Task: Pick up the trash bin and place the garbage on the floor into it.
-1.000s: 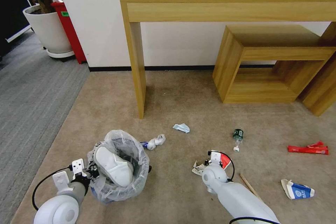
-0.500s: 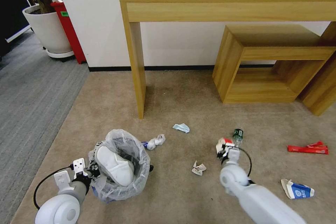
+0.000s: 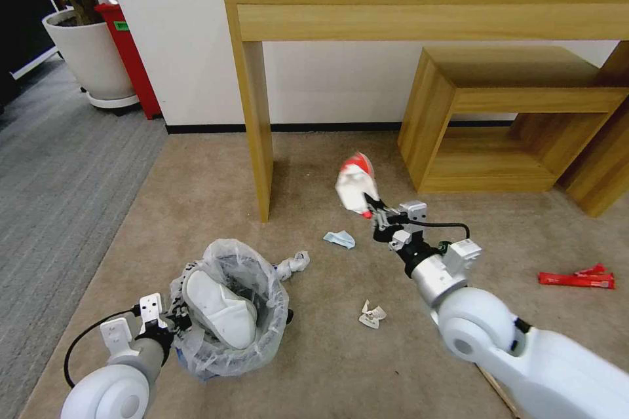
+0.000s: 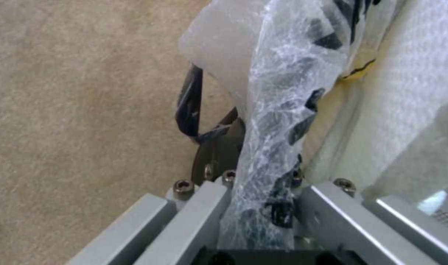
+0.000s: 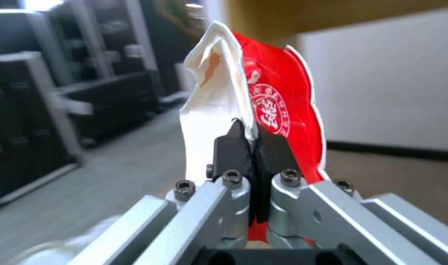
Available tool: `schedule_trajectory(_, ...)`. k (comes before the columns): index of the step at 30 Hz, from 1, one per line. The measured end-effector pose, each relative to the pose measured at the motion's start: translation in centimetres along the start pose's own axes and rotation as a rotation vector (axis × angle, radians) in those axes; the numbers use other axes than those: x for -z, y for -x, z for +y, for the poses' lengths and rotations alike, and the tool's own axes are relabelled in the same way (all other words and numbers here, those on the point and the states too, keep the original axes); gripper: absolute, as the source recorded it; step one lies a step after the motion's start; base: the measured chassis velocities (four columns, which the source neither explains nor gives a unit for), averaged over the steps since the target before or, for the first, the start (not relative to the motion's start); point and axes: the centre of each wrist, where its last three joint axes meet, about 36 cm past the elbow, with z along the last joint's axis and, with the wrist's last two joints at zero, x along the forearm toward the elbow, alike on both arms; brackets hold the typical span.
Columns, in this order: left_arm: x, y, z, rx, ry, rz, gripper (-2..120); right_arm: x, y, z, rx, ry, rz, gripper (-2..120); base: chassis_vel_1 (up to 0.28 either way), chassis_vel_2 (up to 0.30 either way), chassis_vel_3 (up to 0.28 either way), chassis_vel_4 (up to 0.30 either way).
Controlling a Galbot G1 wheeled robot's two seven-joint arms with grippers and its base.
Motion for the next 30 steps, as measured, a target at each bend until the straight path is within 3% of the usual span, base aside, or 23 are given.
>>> schedule_trajectory(8,0.6,-0.8,-0.6,-0.017,0.000,0.001,0,1.3,0.8,1.1,0.278,0.086,-0.083,0,0.000,0.000,0.000,0.000)
schedule_trajectory(13,0.8,-1.1,-0.7,-0.019,-0.001,-0.005,0,0.3,1.3,2.2,0.355,0.137,-0.064,0,0.000,0.000,0.000,0.000)
schedule_trajectory(24,1.2,-1.8,-1.0,-0.024,-0.021,-0.031,0,-5.0,2.6,8.0,0.413,0.235,0.233,0,0.000,0.000,0.000,0.000)
schedule_trajectory(30,1.2,-2.0,-1.1,-0.021,-0.030,-0.041,0,-7.3,4.2,9.1,0.393,0.209,0.318,0,0.000,0.000,0.000,0.000)
